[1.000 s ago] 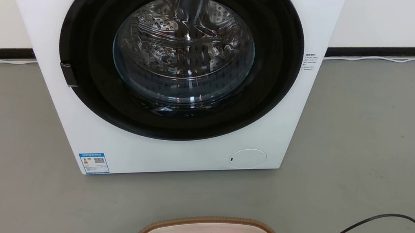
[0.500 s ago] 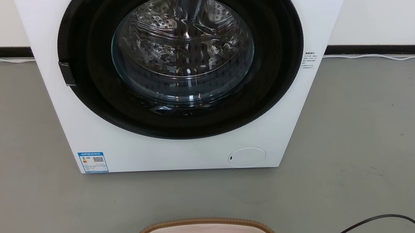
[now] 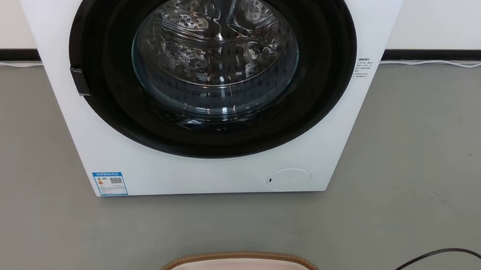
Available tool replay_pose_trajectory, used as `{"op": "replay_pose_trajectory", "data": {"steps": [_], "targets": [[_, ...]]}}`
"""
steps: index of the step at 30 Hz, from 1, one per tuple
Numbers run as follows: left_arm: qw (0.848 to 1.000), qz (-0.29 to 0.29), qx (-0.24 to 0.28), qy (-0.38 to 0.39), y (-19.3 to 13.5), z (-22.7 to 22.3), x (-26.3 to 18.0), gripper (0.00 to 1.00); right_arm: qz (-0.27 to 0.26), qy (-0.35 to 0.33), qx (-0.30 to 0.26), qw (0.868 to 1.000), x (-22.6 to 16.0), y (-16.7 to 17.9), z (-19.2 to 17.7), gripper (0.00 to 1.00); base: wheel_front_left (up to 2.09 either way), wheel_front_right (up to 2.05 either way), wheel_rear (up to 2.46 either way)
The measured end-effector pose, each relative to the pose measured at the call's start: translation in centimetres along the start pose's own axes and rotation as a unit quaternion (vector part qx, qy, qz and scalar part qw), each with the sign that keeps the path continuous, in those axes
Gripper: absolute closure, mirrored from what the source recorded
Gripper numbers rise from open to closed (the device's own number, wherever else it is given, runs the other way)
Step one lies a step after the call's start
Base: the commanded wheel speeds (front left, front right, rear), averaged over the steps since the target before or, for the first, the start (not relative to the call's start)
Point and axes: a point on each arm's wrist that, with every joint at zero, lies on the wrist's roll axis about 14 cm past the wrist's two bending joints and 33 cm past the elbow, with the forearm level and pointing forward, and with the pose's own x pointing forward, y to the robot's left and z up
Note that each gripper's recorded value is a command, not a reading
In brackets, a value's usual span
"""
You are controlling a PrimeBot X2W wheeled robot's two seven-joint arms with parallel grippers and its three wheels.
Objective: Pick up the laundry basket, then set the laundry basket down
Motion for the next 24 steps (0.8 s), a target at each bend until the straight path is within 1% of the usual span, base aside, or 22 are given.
{"op": "replay_pose_trajectory", "data": {"steps": [5,8,14,18,24], "targets": [[1.000,0.003,-0.005,0.002,0.3,0.0,0.2,1.00,0.002,0.003,-0.004,1.000,0.3,0.1,0.0,1.00,0.00,0.00,0.00],[1.000,0.004,-0.005,-0.005,0.5,1.0,0.5,1.00,0.003,0.001,-0.009,1.000,0.5,0.1,0.8,1.00,0.00,0.00,0.00],[0.999,0.005,-0.005,-0.040,1.1,5.0,1.9,1.00,0.002,-0.032,-0.020,0.999,1.5,-0.4,4.6,1.00,0.00,0.00,0.00],[0.998,0.010,-0.008,-0.058,2.0,7.8,3.3,1.00,0.006,-0.056,-0.026,0.998,2.7,-0.5,7.5,1.00,0.00,0.00,0.00],[0.998,0.017,-0.013,-0.063,3.5,10.0,5.7,1.00,0.011,-0.066,-0.037,0.997,5.1,-0.6,9.8,1.00,0.00,0.00,0.00]]}}
